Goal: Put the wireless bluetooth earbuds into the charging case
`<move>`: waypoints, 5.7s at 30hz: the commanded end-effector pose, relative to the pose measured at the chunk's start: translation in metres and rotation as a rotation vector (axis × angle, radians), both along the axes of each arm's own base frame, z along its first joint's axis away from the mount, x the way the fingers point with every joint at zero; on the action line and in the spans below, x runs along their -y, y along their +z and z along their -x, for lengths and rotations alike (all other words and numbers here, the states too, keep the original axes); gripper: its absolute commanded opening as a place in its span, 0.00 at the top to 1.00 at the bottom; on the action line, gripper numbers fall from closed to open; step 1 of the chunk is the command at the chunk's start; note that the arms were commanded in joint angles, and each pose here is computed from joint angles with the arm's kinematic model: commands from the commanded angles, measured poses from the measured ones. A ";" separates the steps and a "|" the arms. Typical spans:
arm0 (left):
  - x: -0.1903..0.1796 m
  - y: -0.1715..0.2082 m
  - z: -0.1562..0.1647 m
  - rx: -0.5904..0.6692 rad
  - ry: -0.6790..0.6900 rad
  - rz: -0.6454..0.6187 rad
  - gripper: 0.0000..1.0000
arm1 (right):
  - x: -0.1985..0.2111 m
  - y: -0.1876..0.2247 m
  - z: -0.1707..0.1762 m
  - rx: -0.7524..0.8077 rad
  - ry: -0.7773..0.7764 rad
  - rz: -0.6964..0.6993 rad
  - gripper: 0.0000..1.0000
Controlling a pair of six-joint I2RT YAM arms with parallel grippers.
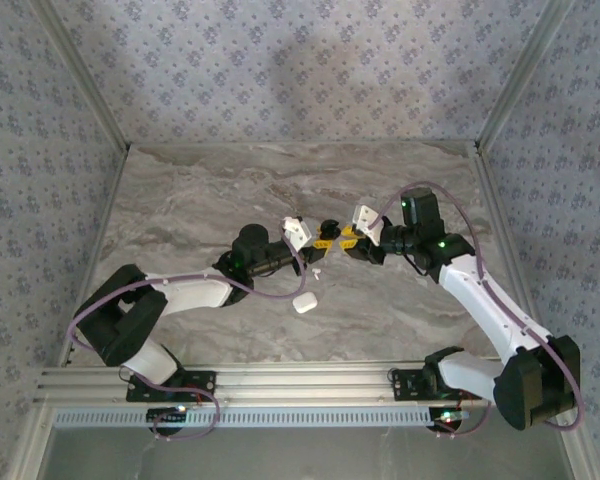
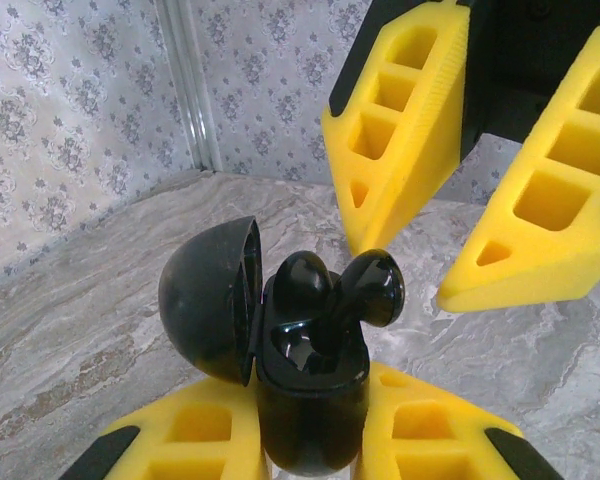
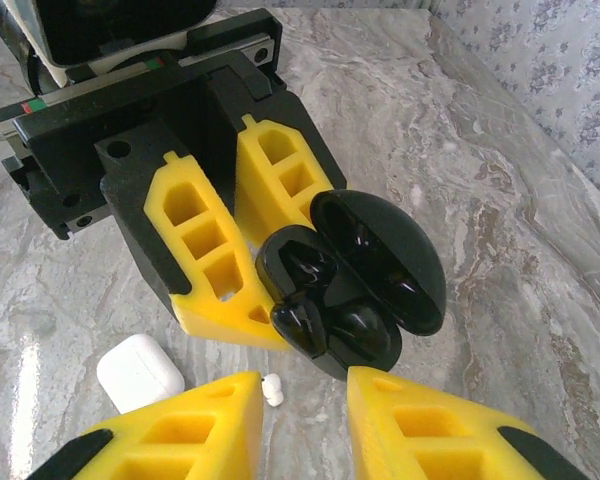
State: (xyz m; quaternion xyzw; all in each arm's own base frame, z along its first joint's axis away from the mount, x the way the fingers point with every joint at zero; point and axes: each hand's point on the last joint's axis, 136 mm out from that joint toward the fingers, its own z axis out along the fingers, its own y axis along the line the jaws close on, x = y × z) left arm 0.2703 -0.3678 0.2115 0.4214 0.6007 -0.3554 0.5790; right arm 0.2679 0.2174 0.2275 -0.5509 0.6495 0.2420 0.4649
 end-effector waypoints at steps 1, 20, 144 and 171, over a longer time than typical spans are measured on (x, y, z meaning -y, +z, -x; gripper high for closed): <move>0.000 0.014 0.008 0.042 -0.029 0.024 0.88 | -0.008 0.016 0.000 0.026 0.035 -0.031 0.71; 0.001 0.015 0.007 0.044 -0.028 0.023 0.88 | -0.018 0.018 0.006 0.022 0.078 -0.041 0.83; 0.145 -0.126 -0.030 -1.534 0.351 -0.115 0.88 | 0.182 -0.044 0.012 -0.801 -1.366 -0.530 0.41; 0.126 -0.172 -0.021 -1.622 0.516 -0.168 0.79 | 0.182 -0.030 0.009 -0.774 -1.353 -0.565 0.42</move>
